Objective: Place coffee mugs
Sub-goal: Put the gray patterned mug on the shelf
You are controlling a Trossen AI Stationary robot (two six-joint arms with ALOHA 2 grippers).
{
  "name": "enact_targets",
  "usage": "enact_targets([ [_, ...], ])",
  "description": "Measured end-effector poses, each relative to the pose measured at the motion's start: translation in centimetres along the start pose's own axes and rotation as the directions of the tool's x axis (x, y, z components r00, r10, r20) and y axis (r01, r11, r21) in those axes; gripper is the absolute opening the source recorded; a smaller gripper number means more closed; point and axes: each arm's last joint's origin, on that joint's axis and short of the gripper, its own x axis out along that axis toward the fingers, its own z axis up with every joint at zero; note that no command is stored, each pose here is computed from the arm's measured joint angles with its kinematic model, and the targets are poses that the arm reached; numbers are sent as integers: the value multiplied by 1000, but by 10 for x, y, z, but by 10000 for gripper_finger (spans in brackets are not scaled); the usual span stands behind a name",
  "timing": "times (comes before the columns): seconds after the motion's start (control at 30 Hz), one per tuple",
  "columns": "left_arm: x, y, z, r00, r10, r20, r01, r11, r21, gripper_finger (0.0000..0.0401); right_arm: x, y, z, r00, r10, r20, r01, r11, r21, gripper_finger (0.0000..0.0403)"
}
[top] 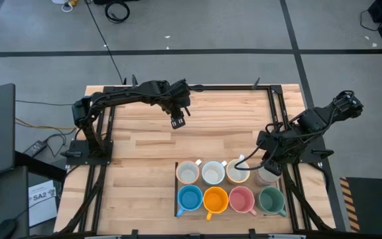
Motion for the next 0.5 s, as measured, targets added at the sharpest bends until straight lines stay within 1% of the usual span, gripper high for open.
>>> enact_targets([
  [0.1, 0, 0, 0, 1000, 0, 0, 0, 1000, 0, 156, 0, 0, 0, 1000, 7, -4, -7, 1000, 0, 134],
  [0.33, 0, 0, 0, 1000, 0, 0, 0, 1000, 0, 156, 0, 2, -2, 995, 64, -82, -64, 998, 2, 134],
  [0.5, 0, 0, 0, 1000, 0, 0, 0, 1000, 0, 156, 0, 2, -1, 998, 48, -44, -49, 999, -5, 133],
])
